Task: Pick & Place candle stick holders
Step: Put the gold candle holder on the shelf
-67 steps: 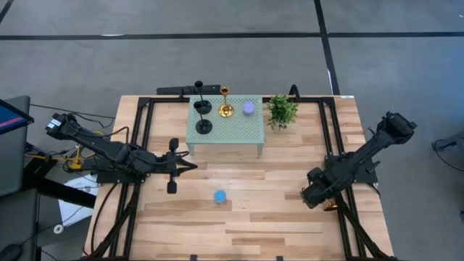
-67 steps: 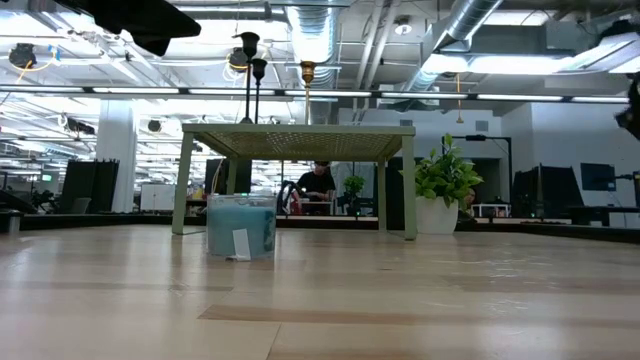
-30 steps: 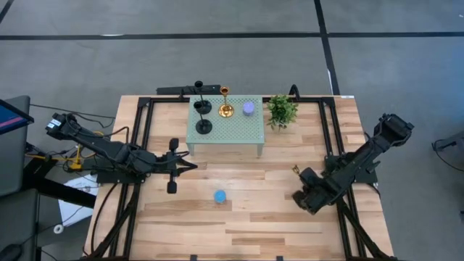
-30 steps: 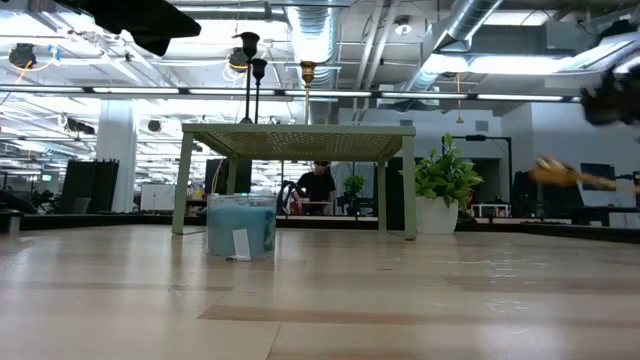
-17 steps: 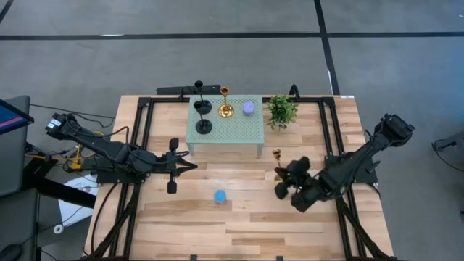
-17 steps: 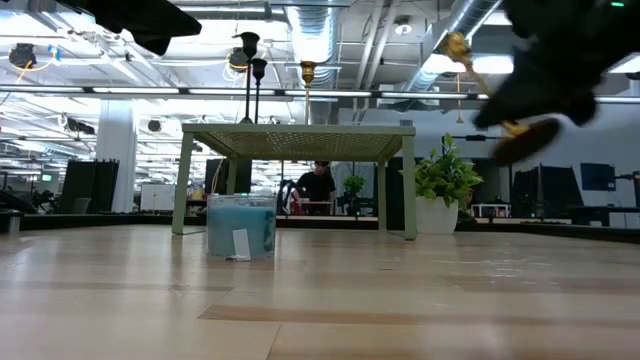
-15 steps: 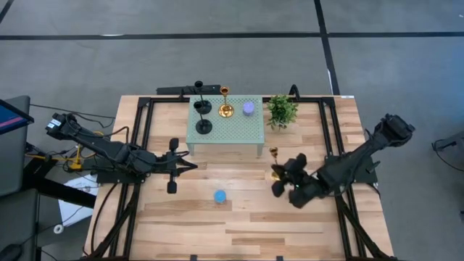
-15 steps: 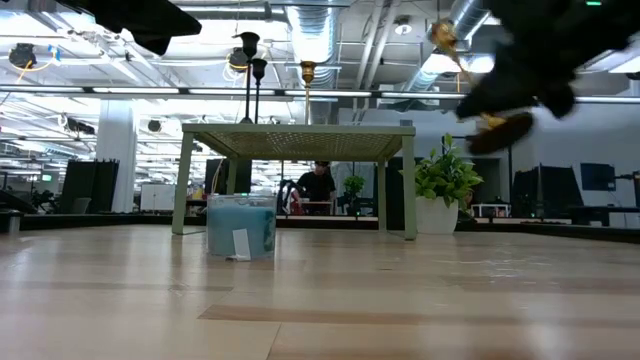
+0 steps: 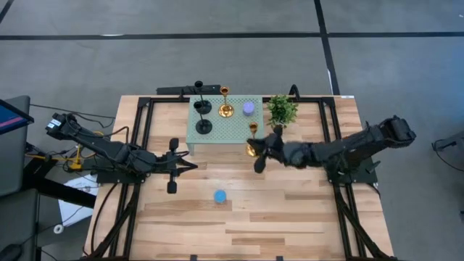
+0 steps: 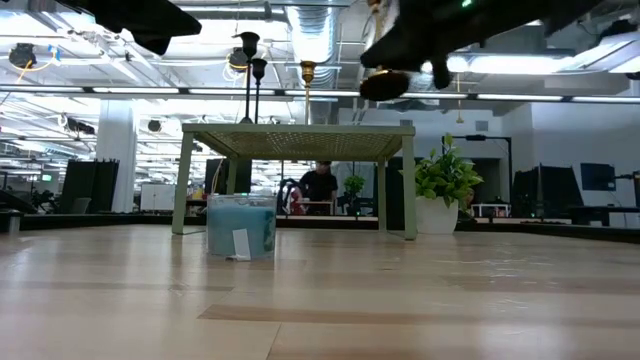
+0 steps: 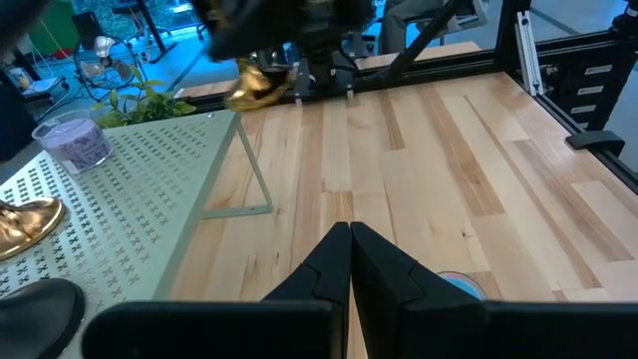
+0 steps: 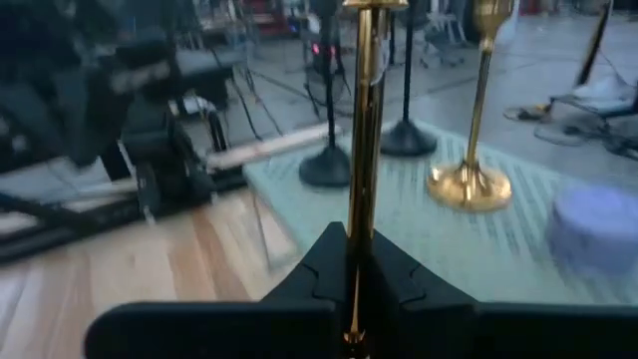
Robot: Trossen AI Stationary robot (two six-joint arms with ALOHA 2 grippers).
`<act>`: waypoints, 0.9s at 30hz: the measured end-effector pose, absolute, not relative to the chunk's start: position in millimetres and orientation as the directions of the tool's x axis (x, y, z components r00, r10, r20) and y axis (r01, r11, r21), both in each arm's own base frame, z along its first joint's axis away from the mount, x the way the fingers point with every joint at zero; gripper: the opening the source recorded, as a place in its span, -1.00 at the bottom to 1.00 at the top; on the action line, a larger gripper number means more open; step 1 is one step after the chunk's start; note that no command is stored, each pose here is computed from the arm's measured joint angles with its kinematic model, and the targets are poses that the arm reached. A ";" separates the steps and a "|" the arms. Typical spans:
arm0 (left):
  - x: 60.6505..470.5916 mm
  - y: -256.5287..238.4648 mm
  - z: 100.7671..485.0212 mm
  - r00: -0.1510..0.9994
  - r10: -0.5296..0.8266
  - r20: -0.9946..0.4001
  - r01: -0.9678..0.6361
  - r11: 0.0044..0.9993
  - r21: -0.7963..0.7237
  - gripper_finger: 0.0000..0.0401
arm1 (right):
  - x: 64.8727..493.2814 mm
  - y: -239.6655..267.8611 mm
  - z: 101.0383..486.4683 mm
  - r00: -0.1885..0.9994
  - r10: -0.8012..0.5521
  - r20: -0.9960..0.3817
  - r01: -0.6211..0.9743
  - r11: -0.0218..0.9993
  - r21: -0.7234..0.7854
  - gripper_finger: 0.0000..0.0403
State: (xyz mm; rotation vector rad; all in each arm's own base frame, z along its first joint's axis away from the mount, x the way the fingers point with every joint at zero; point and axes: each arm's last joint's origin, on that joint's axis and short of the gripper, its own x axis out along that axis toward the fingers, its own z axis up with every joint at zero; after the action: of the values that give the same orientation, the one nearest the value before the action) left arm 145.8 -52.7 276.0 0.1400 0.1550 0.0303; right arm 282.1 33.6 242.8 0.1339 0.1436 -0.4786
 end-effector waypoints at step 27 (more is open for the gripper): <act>145.8 -52.7 276.0 0.988 0.041 -0.152 -0.019 0.990 0.141 -0.94 | 397.3 -40.5 204.2 0.923 -0.380 -0.067 0.378 0.925 -0.032 -1.00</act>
State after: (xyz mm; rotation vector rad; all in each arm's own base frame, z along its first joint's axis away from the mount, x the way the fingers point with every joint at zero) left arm 145.8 -52.7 276.0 0.1396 0.1550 0.0303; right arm 397.3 -40.5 204.2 -0.0189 0.0725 -0.3892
